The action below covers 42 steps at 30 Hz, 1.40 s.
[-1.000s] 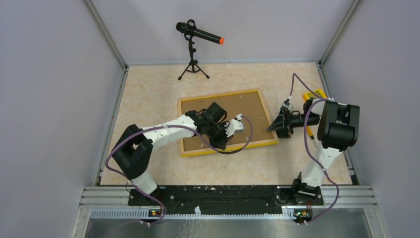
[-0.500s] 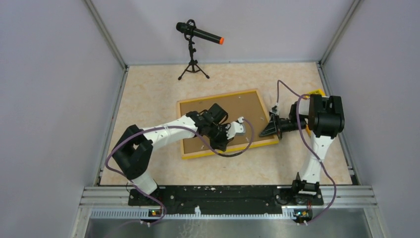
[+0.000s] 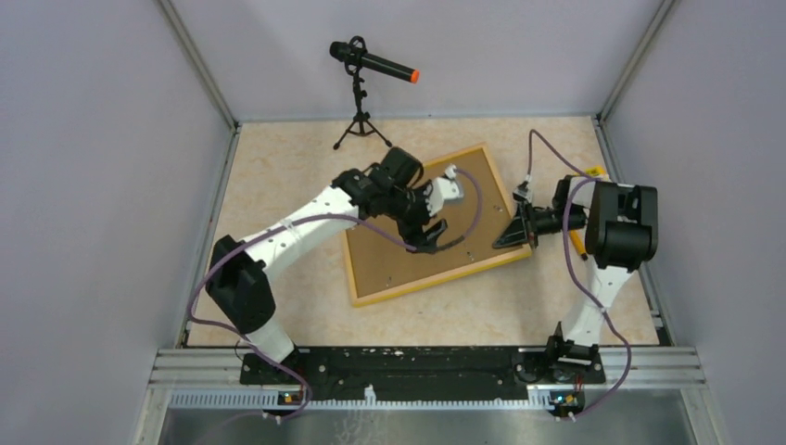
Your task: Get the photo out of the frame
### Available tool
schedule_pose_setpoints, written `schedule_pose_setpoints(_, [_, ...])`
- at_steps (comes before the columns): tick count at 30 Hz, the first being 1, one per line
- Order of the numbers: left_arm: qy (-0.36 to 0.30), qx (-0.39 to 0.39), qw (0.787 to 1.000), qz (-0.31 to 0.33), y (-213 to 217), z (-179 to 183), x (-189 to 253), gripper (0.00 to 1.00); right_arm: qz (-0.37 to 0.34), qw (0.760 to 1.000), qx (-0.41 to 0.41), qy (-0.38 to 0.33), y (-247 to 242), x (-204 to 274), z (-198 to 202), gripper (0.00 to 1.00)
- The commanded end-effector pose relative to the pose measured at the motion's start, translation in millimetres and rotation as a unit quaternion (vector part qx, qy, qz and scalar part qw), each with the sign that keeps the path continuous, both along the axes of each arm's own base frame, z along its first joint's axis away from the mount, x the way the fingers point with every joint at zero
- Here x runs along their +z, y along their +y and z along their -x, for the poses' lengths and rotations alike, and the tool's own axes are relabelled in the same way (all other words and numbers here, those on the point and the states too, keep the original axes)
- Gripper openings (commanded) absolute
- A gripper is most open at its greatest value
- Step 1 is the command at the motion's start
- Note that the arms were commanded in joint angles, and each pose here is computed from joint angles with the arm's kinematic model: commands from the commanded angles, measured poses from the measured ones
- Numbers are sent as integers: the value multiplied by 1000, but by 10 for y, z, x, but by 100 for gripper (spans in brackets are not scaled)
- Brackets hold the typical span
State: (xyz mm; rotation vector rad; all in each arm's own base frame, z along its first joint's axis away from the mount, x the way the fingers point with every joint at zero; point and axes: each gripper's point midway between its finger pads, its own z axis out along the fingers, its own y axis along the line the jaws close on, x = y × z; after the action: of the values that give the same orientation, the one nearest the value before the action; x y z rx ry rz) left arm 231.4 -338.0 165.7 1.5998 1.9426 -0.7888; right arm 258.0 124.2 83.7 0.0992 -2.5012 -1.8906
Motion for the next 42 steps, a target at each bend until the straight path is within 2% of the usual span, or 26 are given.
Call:
schedule_pose_setpoints(1, [3, 74, 997, 33, 392, -295, 714, 83, 6, 994, -27, -109, -142, 663, -71, 0])
schedule_pose_setpoints(6, [-62, 210, 975, 45, 983, -927, 1086, 91, 74, 975, -14, -211, -238, 1087, -30, 0])
schedule_pose_setpoints(10, [-74, 301, 949, 62, 1468, -1269, 1209, 92, 168, 935, -13, -312, -374, 1461, -43, 0])
schedule_pose_setpoints(13, [-79, 361, 925, 86, 1792, -1449, 1299, 92, 240, 889, -21, -389, -484, 1846, -121, 0])
schedule_pose_setpoints(17, [-47, 422, 895, 138, 2156, -1568, 1466, 92, 312, 819, -27, -481, -539, 2389, -213, 0])
schedule_pose_setpoints(20, [-32, 439, 884, 158, 2332, -1551, 1535, 92, 337, 769, -37, -542, -522, 2802, -254, 0])
schedule_pose_setpoints(25, [-51, 458, 873, 160, 2609, -1499, 1590, 92, 361, 694, -17, -623, -371, 3291, -182, 0])
schedule_pose_setpoints(31, [-53, 481, 859, 168, 2889, -1459, 1601, 92, 394, 629, 50, -668, 15, 3133, -46, 0])
schedule_pose_setpoints(33, [-53, 486, 855, 171, 2954, -1442, 1610, 92, 408, 592, 70, -691, 201, 3072, 7, 0])
schedule_pose_setpoints(37, [-58, 495, 849, 174, 3056, -1412, 1661, 92, 474, 501, 104, -717, 493, 2922, 68, 0])
schedule_pose_setpoints(42, [-72, 512, 840, 167, 3196, -1363, 1678, 92, 499, 439, 139, -734, 674, 2619, 164, 0])
